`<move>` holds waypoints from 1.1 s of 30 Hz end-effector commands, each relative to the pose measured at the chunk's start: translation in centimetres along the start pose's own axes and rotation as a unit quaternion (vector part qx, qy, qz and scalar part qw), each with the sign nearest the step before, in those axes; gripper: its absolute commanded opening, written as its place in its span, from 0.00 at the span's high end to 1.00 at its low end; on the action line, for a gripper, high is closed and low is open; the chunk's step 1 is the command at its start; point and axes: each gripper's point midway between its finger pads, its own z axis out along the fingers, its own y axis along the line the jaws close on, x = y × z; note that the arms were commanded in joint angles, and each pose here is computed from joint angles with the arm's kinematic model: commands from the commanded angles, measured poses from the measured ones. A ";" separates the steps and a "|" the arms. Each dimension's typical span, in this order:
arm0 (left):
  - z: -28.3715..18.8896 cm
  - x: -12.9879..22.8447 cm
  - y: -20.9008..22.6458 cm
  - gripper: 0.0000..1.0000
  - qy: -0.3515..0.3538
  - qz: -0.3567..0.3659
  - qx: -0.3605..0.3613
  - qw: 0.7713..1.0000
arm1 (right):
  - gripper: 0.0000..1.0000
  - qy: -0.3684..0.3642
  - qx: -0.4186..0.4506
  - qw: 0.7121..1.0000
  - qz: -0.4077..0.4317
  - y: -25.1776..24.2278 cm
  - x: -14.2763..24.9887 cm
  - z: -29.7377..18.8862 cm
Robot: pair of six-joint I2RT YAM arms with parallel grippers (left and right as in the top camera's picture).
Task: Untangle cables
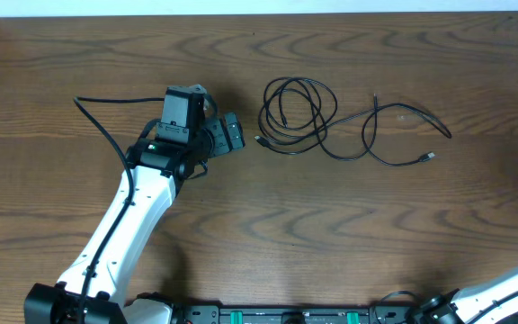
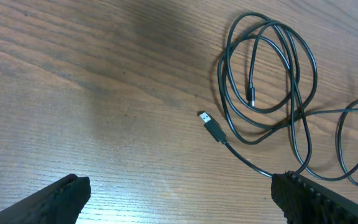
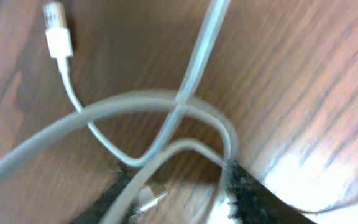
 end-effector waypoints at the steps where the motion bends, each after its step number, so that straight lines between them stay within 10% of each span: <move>1: -0.3 -0.1 -0.2 0.00 -0.004 0.001 0.004 1.000 | 0.74 0.027 0.003 1.000 -0.015 0.0 1.5 0.7; 7: -0.3 -0.1 -0.2 0.00 -0.004 0.001 0.003 1.000 | 0.99 0.060 0.008 0.998 -0.009 -0.1 3.0 -0.5; 33: -0.3 -0.1 -0.2 0.00 -0.004 0.001 0.004 1.000 | 0.99 -0.055 0.079 0.995 -0.026 2.4 1.9 -21.2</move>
